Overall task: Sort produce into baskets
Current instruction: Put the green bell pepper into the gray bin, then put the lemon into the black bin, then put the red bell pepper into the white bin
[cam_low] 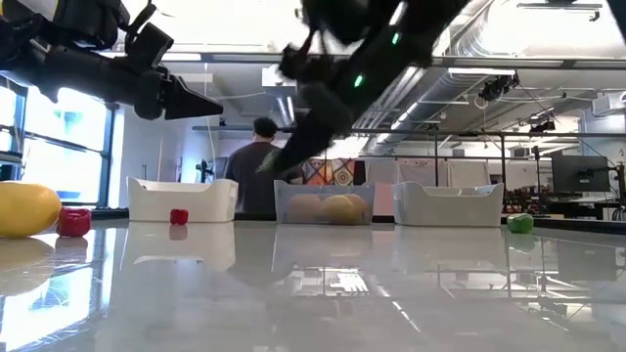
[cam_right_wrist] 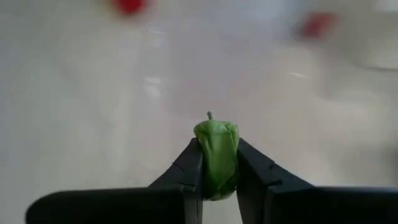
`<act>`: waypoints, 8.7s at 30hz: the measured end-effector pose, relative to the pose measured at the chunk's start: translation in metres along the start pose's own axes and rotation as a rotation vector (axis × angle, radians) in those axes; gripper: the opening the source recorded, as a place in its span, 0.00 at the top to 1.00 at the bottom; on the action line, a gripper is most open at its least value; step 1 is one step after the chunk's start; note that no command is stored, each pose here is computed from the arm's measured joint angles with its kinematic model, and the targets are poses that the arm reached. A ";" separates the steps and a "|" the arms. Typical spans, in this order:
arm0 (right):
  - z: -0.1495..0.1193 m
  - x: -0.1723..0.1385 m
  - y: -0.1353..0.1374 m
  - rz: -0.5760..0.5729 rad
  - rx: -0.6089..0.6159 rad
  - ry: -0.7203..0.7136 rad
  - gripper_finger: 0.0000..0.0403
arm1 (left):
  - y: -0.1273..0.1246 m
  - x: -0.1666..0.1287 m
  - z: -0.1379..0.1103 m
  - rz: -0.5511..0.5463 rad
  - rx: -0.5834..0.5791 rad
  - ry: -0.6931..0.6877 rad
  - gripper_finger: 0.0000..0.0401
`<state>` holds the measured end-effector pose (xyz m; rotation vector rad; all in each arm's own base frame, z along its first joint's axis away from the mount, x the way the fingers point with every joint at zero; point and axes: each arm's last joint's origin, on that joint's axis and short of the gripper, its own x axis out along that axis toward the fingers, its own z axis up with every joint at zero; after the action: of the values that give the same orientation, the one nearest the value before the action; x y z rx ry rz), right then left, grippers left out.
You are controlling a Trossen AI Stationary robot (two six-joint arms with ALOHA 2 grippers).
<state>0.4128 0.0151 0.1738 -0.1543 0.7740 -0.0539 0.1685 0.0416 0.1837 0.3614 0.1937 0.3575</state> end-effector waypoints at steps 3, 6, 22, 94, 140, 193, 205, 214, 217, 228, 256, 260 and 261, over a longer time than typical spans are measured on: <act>0.009 -0.040 -0.023 -0.179 0.026 0.050 0.89 | 0.002 0.000 -0.001 0.013 -0.001 0.006 0.67; 0.010 -0.078 -0.055 -0.346 0.135 0.100 0.89 | 0.005 0.001 -0.002 0.028 -0.004 0.014 0.67; -0.113 -0.121 -0.203 -0.692 0.667 0.382 0.88 | 0.013 0.002 -0.008 0.071 -0.041 0.059 0.67; -0.154 -0.211 0.130 0.077 0.018 0.941 0.32 | 0.013 0.002 -0.007 0.070 0.053 0.048 0.67; -0.066 -0.135 0.005 -0.151 -0.055 0.588 0.62 | 0.025 -0.002 -0.021 0.089 -0.059 0.034 0.67; 0.002 0.027 -0.222 -0.220 0.050 0.479 0.62 | 0.027 -0.011 -0.030 0.143 -0.108 -0.064 0.76; -0.009 0.021 -0.229 -0.241 0.049 0.572 0.61 | 0.027 -0.011 -0.030 0.143 -0.109 -0.063 0.76; -0.017 0.017 -0.238 -0.201 -0.036 0.622 0.61 | 0.026 -0.011 -0.031 0.140 -0.108 -0.055 0.76; -0.018 0.016 -0.240 -0.198 -0.034 0.631 0.61 | 0.026 -0.011 -0.031 0.138 -0.108 -0.048 0.76; -0.017 0.017 -0.237 -0.203 -0.051 0.640 0.44 | 0.026 -0.010 -0.032 0.138 -0.107 -0.041 0.76; -0.023 0.010 -0.246 -0.276 0.254 0.634 0.42 | 0.026 -0.010 -0.032 0.144 -0.107 -0.039 0.76; -0.019 0.002 -0.242 -0.254 0.206 0.653 0.42 | 0.026 -0.010 -0.032 0.144 -0.107 -0.038 0.76; -0.017 -0.002 -0.241 -0.251 0.197 0.656 0.42 | 0.026 -0.010 -0.032 0.144 -0.107 -0.038 0.76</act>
<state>0.4020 -0.2246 0.2016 -0.0417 1.3935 -0.4342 0.1430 0.0703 0.1653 0.2769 0.1108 0.5003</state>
